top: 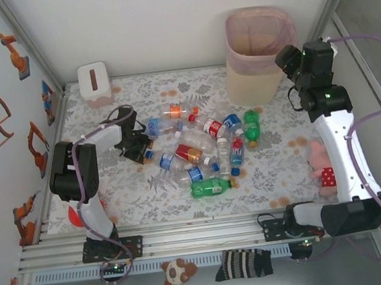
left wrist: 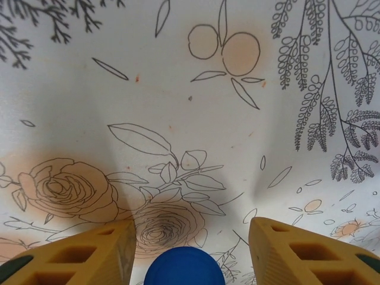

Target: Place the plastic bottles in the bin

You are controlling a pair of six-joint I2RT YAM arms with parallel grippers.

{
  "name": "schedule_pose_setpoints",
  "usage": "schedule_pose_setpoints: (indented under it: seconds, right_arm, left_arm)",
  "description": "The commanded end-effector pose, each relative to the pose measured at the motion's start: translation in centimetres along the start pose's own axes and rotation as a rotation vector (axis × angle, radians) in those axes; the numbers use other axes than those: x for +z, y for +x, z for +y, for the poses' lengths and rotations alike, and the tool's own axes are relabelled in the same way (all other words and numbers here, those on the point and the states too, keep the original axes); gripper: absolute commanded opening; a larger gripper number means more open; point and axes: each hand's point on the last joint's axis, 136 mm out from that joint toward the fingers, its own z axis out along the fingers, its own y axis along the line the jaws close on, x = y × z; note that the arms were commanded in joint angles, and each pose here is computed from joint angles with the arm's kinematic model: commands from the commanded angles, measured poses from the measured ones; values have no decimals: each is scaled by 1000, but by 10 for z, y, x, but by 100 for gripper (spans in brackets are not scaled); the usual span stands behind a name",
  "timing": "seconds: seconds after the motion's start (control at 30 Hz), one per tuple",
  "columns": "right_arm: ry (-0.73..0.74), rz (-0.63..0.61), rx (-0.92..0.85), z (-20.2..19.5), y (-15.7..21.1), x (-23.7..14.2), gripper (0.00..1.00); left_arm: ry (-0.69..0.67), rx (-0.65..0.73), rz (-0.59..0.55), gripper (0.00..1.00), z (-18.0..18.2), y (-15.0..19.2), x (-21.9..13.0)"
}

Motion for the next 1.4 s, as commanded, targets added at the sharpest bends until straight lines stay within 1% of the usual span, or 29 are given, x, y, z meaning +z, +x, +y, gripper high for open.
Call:
schedule_pose_setpoints:
  seconds: [0.0, 0.17, 0.5, 0.67, 0.83, 1.07, 1.2, 1.37]
  right_arm:
    - [15, -18, -11, -4, -2, -7, 79]
    - [19, -21, -13, -5, -2, -8, 79]
    - [26, -17, -15, -8, 0, -8, 79]
    - [29, -19, -16, -9, 1, -8, 79]
    - [27, -26, -16, -9, -1, -11, 79]
    - [-10, -37, -34, -2, -6, -18, 78]
    - [-72, -45, -65, 8, -8, -24, 76]
    - [-186, -37, -129, 28, -7, -32, 74]
  left_arm:
    - [-15, -32, 37, 51, 7, 9, 6]
    - [1, -38, 51, 51, 3, 13, 5]
    - [17, -35, 37, 45, 1, 16, -2]
    - [18, -34, 39, 40, 1, 17, -3]
    - [27, -25, 9, 34, 1, 13, -12]
    - [40, 21, -108, 32, 1, -1, -47]
    - [84, 73, -178, 31, -7, -9, -75]
    - [161, 173, -274, 28, -19, -14, -112]
